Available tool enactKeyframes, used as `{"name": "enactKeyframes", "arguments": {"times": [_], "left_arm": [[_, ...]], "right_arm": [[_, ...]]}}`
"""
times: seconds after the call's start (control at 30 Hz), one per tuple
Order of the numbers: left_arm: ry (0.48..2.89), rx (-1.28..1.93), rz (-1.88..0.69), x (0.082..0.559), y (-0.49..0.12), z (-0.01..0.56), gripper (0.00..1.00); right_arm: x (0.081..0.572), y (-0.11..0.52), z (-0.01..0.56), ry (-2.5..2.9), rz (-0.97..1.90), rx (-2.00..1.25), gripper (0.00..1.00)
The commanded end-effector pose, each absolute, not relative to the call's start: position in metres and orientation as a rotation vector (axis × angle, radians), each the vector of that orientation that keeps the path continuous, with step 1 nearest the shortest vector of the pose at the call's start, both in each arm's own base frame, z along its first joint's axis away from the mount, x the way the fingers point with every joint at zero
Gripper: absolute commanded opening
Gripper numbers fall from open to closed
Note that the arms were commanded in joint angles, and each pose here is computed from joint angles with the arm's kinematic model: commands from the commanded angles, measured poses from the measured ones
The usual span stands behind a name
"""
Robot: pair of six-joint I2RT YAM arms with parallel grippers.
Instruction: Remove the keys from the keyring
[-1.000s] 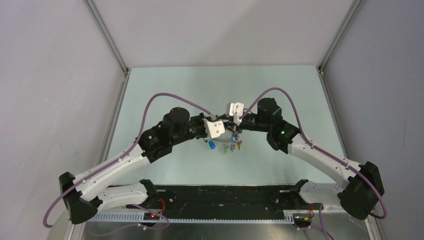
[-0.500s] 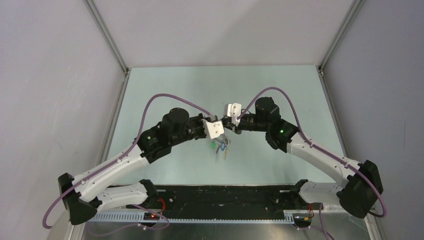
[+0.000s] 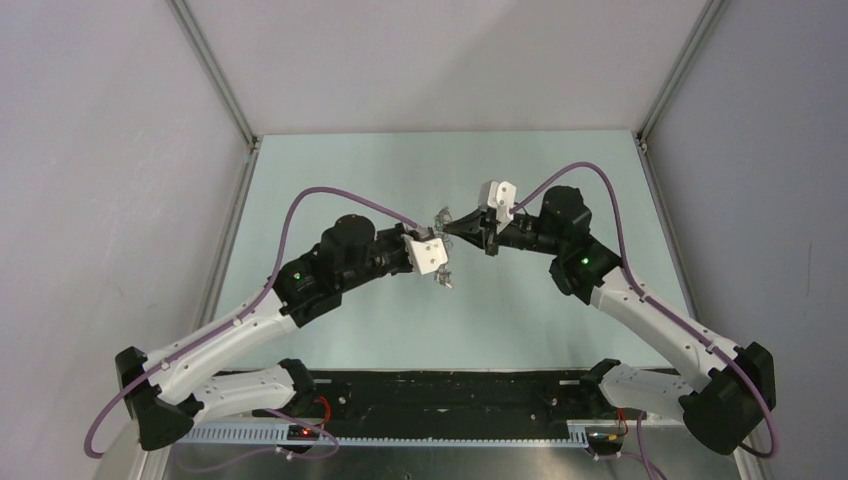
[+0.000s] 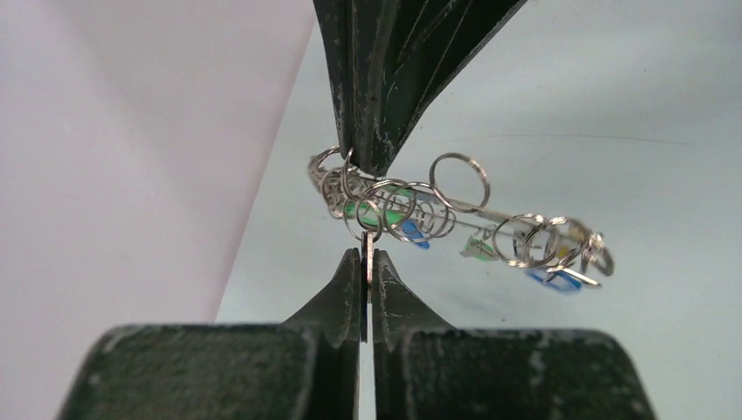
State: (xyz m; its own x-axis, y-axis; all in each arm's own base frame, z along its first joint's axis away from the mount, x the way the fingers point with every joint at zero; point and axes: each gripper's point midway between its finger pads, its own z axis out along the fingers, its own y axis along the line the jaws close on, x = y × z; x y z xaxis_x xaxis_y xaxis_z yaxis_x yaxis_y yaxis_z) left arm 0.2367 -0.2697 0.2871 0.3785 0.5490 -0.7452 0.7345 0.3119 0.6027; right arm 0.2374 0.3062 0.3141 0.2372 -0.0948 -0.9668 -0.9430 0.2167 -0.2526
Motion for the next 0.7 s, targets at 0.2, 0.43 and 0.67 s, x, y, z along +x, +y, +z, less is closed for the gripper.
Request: {"name": "enactKeyframes", "arguments": {"times": [0.2,0.43,0.67], "left_arm": [[1.221,1.312,-0.195,0.236,-0.274,0.309,0.00],[1.193,1.338,-0.252,0.228,-0.282,0.309,0.00],[1.213,1.325,-0.224,0.232,-0.279,0.308,0.00]], "right_arm": [[0.212,0.308,0.390,0.913,0.968,-1.044,0.00],[0.214,0.317,0.386,0.918,0.983,-1.003,0.00],[0.222,0.326,0.378,0.967,0.980,-0.945,0.00]]}}
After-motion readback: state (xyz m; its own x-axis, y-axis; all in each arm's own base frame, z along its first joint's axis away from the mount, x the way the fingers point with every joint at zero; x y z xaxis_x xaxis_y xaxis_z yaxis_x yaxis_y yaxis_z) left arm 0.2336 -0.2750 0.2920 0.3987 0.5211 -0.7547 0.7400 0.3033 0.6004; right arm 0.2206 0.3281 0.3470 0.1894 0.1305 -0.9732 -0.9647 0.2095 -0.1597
